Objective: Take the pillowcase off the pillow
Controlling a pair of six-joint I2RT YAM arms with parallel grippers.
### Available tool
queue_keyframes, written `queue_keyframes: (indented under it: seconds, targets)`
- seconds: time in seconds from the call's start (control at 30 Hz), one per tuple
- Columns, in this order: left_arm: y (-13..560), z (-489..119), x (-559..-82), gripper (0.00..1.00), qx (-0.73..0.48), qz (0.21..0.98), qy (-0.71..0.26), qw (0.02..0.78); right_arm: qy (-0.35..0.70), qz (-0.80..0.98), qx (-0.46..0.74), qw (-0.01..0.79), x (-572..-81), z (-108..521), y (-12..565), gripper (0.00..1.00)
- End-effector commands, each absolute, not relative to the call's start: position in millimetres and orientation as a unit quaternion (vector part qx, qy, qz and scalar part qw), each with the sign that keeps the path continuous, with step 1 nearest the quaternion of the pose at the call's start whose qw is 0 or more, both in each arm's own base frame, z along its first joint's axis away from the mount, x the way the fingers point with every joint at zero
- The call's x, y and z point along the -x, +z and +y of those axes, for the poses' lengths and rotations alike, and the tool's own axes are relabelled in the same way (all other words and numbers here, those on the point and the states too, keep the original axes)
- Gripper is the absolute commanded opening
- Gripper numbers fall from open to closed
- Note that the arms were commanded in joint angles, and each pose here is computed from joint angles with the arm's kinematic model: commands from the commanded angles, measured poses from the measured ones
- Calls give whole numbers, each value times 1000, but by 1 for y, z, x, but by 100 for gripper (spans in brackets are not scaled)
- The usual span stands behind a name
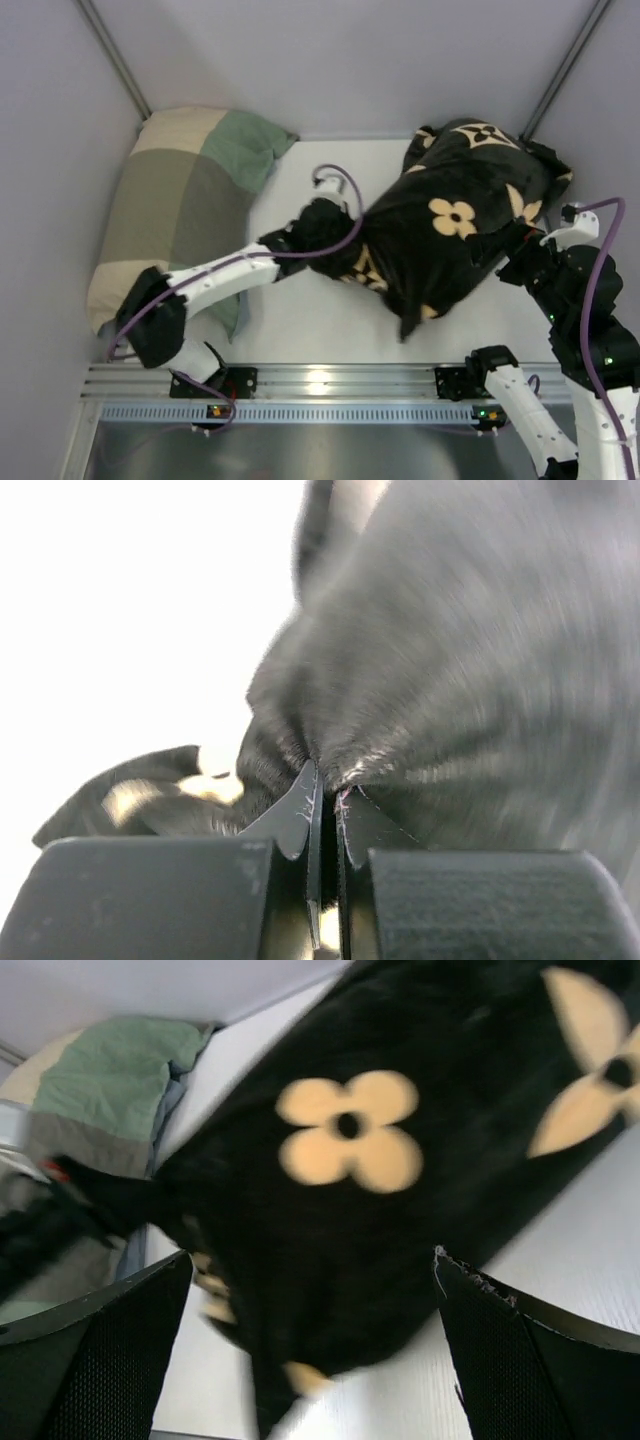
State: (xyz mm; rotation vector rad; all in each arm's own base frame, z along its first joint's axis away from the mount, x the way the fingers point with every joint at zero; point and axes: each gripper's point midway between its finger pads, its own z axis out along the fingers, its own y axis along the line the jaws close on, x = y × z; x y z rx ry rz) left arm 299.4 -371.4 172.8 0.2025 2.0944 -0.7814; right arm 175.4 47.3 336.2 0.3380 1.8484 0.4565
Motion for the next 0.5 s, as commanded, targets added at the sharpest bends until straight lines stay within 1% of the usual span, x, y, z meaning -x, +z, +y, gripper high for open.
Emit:
queue_keyframes:
  seconds: [0.0, 0.03, 0.07, 0.1, 0.17, 0.27, 0.33, 0.47]
  targets:
    - [237, -216, -342, 0, 70, 827, -174, 530, 183, 801, -144, 552, -189, 48, 320, 99]
    - [251, -207, -339, 2, 64, 824, -187, 532, 185, 805, -143, 545, -193, 50, 315, 100]
    - [272, -200, -344, 24, 69, 817, -193, 539, 193, 814, -141, 529, -197, 55, 302, 99]
    - [273, -202, -340, 52, 57, 825, -193, 528, 199, 816, -139, 524, -204, 59, 298, 99]
    - [281, -226, -330, 99, 21, 828, -246, 504, 207, 827, -137, 504, -212, 66, 280, 100]
    - [276, -252, -311, 99, -8, 832, -275, 482, 198, 838, -146, 486, -225, 66, 259, 100]
    - [265, -255, -300, 99, -18, 841, -256, 476, 191, 841, -153, 483, -231, 65, 251, 100]
    - [249, -249, -272, 99, -21, 850, -183, 493, 165, 858, -164, 457, -237, 59, 222, 99]
